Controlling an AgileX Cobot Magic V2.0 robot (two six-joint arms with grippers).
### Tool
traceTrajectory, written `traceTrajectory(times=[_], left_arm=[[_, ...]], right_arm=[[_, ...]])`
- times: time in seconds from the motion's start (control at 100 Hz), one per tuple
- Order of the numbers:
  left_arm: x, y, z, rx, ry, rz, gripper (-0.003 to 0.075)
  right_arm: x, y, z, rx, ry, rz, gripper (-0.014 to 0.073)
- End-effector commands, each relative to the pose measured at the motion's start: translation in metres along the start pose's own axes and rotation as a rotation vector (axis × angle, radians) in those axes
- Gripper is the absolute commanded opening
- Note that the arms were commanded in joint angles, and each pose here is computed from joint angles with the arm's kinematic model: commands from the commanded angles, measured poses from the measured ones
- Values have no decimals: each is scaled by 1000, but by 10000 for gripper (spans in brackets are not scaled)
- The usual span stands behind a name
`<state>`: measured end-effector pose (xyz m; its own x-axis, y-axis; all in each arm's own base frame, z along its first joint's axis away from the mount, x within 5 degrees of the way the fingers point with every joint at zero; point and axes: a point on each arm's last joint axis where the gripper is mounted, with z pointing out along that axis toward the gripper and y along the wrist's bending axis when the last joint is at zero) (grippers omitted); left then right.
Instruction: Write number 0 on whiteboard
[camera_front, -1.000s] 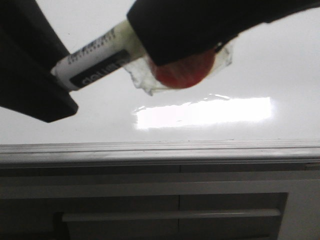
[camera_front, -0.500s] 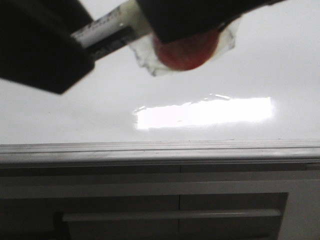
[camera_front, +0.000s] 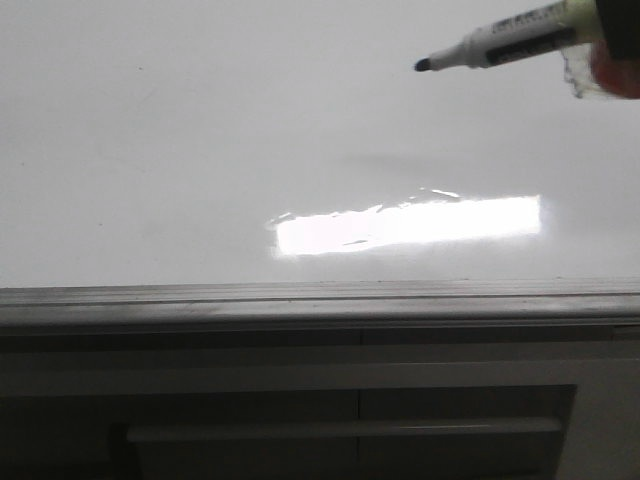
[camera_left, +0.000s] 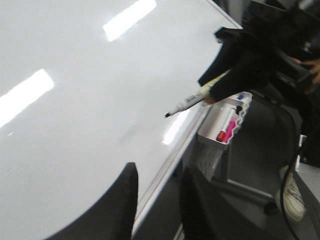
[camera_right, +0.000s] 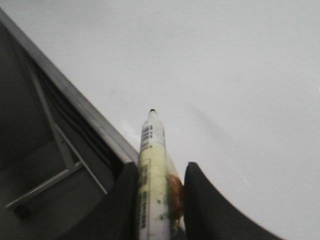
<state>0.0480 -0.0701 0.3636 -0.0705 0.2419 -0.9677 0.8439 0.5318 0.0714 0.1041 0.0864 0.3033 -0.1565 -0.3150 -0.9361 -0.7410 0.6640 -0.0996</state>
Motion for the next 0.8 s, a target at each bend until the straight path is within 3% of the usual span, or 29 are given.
traceTrajectory(times=[0.0, 0.23, 0.79], left_arm=[[9, 12, -9, -82, -78, -87, 94], [41, 20, -9, -152, -69, -162, 41], [39, 20, -8, -151, -116, -146, 41]], right_arm=[[-8, -13, -4, 124, -81, 21, -66], [-13, -33, 4, 281, -132, 56, -66], [-43, -58, 71, 186, 18, 140, -66]])
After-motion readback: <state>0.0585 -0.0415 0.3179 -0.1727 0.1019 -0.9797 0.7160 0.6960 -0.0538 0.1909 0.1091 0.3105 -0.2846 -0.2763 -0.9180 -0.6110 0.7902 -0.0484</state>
